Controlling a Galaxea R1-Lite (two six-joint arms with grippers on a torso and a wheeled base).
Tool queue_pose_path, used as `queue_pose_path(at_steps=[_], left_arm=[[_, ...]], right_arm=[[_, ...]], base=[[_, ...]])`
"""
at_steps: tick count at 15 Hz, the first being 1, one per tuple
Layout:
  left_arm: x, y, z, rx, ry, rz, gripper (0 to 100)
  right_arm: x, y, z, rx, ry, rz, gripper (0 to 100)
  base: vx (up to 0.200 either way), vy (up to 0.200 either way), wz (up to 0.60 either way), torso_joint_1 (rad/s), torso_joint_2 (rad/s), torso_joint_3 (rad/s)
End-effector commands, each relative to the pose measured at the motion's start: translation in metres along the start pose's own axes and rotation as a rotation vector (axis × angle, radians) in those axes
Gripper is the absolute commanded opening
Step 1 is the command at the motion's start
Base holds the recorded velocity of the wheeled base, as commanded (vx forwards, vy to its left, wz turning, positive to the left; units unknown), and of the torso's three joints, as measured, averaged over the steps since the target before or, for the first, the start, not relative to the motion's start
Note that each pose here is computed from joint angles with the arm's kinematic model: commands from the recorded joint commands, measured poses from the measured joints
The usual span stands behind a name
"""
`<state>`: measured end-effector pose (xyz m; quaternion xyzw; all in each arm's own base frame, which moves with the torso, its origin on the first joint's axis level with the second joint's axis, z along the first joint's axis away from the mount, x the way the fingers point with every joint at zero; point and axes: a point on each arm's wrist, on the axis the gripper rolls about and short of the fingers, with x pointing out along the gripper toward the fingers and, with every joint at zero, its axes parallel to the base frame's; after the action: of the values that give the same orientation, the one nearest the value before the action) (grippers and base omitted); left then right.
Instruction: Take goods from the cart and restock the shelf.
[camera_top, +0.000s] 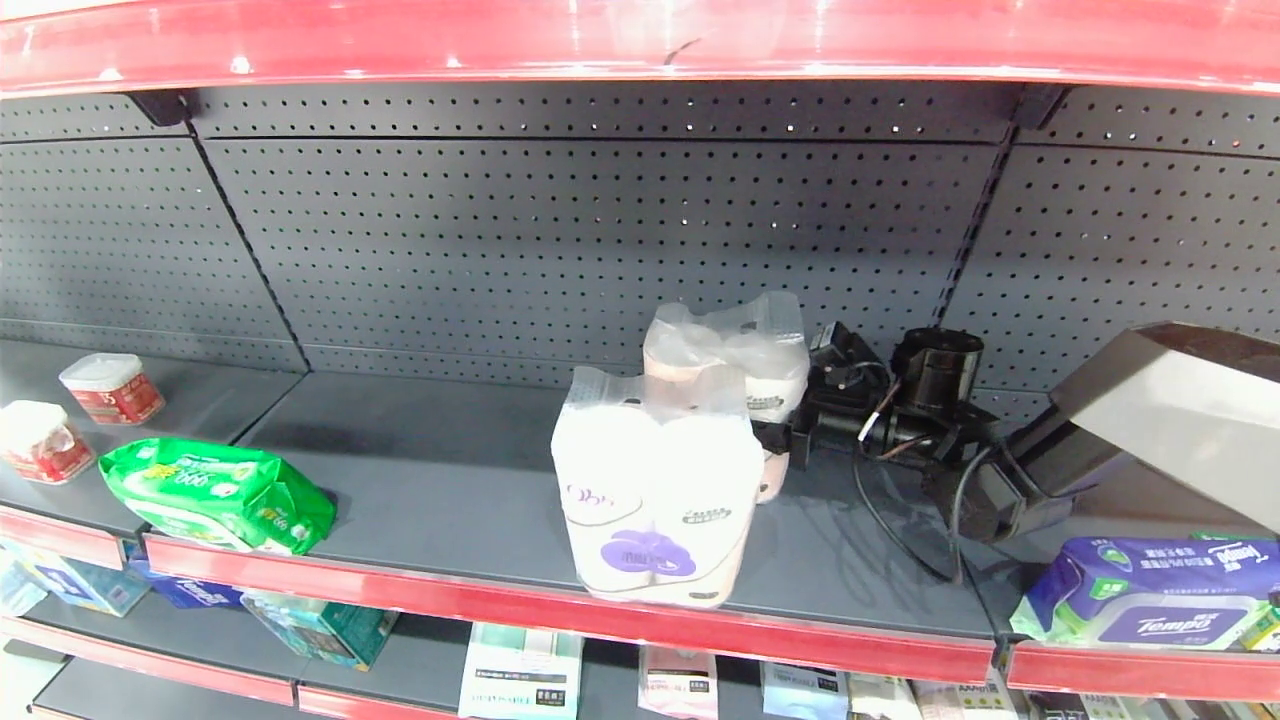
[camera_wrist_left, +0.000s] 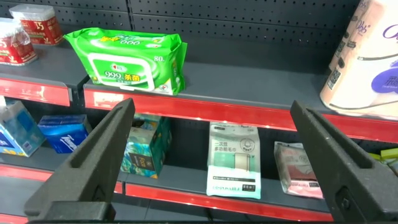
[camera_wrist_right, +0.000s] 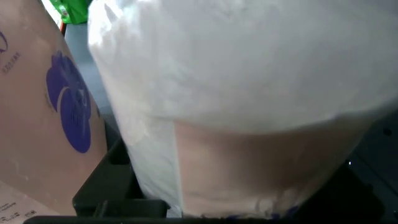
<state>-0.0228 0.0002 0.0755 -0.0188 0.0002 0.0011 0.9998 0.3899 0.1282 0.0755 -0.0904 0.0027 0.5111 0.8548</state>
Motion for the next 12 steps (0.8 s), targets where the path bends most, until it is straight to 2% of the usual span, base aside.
queue_pose_path(at_steps=[1, 6, 12], left_arm=[[0.0, 0.0, 0.0, -0.001, 0.0, 0.001, 100], [0.0, 0.0, 0.0, -0.001, 0.0, 0.001, 100], [0.0, 0.0, 0.0, -0.001, 0.0, 0.001, 100]], right_arm=[[-0.0001, 0.0003, 0.0001, -0.003, -0.002, 0.005, 0], [0.0028, 0.0043, 0.0002, -0.029, -0.01, 0.036, 0], [0.0075, 0.0017, -0.0013, -0.052, -0.004, 0.001, 0]], base=[[0.0, 0.0, 0.0, 0.0, 0.0, 0.0], [0.0, 0.0, 0.0, 0.0, 0.0, 0.0], [0.0, 0.0, 0.0, 0.0, 0.0, 0.0]])
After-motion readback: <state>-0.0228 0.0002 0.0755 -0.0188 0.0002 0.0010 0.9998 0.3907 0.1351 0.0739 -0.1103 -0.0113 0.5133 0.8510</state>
